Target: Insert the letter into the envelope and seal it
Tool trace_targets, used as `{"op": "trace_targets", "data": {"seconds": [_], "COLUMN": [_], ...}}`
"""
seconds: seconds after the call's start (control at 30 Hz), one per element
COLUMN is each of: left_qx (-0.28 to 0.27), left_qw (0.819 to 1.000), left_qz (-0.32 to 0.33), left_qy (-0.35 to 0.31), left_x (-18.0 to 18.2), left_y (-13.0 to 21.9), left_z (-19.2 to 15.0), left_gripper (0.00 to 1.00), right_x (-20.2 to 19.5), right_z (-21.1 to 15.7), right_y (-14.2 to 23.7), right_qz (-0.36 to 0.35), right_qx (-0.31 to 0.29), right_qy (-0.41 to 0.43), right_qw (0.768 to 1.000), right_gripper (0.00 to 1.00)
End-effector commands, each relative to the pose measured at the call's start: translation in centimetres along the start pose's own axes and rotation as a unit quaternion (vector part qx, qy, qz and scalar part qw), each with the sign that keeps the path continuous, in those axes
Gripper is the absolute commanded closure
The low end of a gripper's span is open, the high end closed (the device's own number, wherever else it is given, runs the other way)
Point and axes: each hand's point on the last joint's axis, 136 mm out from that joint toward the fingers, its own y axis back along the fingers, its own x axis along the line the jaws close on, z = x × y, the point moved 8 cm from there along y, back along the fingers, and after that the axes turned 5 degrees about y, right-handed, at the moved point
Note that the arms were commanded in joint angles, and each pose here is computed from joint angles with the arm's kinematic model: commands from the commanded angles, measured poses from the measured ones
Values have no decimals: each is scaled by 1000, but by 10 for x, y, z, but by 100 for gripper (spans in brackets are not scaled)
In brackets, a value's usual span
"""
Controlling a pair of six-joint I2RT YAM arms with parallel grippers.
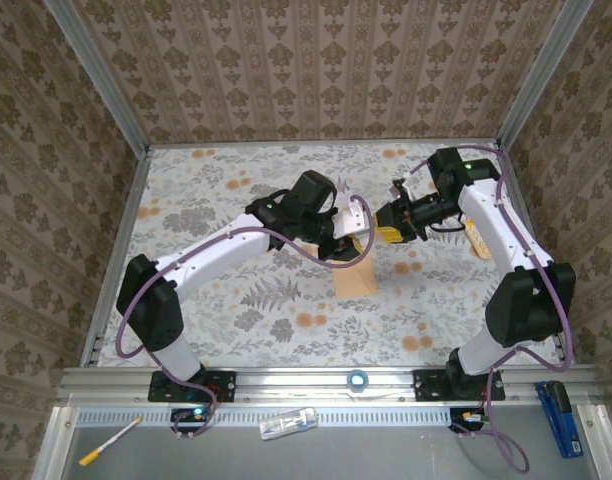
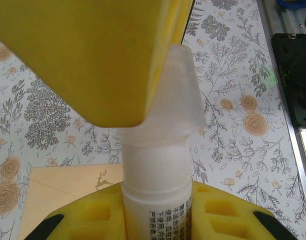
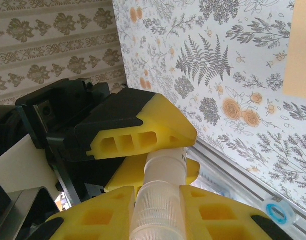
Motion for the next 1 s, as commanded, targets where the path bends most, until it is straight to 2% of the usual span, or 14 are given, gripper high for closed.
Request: {"op": "trace_targets", "data": {"seconds": [0.0, 0.63, 0.97], "left_qx": [-30, -34, -31], "left_qw": [999, 999, 999], "left_qz": [-5, -11, -11], "left_qy": [-15, -10, -9], "left_x": [1, 0, 0], "left_y": [4, 4, 3], "left_z": [12, 13, 12], "left_gripper": [100, 100, 100], "right_x": [-6, -2, 2], "right_z": [3, 28, 21], "right_y": [-8, -13, -14], "right_qz": [-27, -30, 0], "right_qx": [10, -45, -16], "right_qy": [-10, -7, -4], "right_qw": [1000, 998, 1000], "right_gripper": [74, 76, 75]}}
